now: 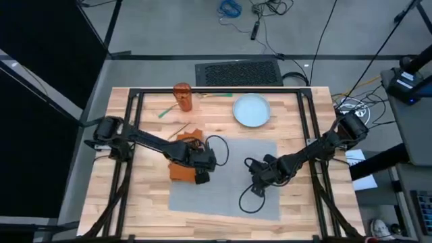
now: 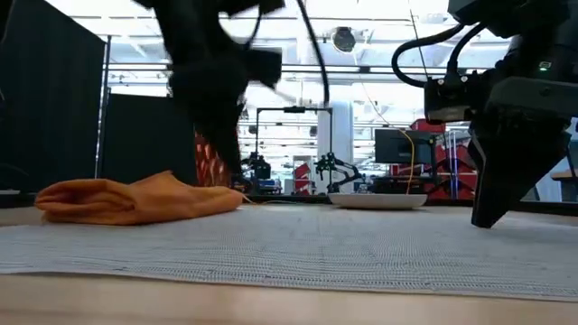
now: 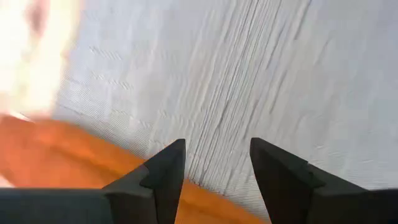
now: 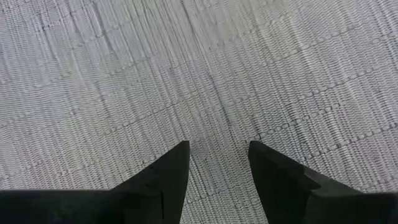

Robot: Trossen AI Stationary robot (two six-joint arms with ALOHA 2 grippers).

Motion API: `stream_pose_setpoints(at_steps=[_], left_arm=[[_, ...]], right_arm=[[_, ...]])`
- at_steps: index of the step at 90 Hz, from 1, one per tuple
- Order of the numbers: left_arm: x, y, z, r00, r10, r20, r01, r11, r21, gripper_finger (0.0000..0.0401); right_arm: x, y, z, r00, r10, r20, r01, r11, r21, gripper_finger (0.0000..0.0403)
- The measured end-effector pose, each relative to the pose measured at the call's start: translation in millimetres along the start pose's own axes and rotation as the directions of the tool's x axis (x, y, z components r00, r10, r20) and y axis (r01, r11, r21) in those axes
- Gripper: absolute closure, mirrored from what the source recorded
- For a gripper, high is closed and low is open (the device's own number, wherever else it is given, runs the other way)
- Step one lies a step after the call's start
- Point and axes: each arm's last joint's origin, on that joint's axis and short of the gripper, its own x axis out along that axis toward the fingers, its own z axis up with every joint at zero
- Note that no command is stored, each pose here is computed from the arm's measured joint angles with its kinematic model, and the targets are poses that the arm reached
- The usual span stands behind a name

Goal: Set table place
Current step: Adjust the gray table mat, then put the blue plate on the gray table mat

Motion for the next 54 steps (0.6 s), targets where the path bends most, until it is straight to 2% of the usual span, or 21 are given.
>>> stream_pose_setpoints(at_steps=[19, 34, 48, 54], left_arm=[[-47, 5, 1, 0.990, 0.074, 0.118, -0.073, 0.997, -0.015, 0.0232], [-51, 12, -8, 0.985, 0.165, 0.051, -0.163, 0.986, -0.035, 0.0232], [-48, 12, -15, 0.982, 0.190, 0.016, -0.189, 0.981, -0.029, 0.0232], [-49, 15, -18, 0.969, 0.248, 0.004, -0.248, 0.969, -0.013, 0.0232]], right_arm=[[-1, 0, 2, 1.000, -0.007, 0.019, 0.008, 1.000, -0.018, 0.0250], [-10, 8, 14, 0.994, -0.012, 0.107, 0.019, 0.998, -0.062, 0.0250], [-25, 16, 26, 0.984, -0.019, 0.178, 0.043, 0.990, -0.137, 0.0250], [-30, 17, 32, 0.977, -0.030, 0.212, 0.068, 0.982, -0.174, 0.0250]])
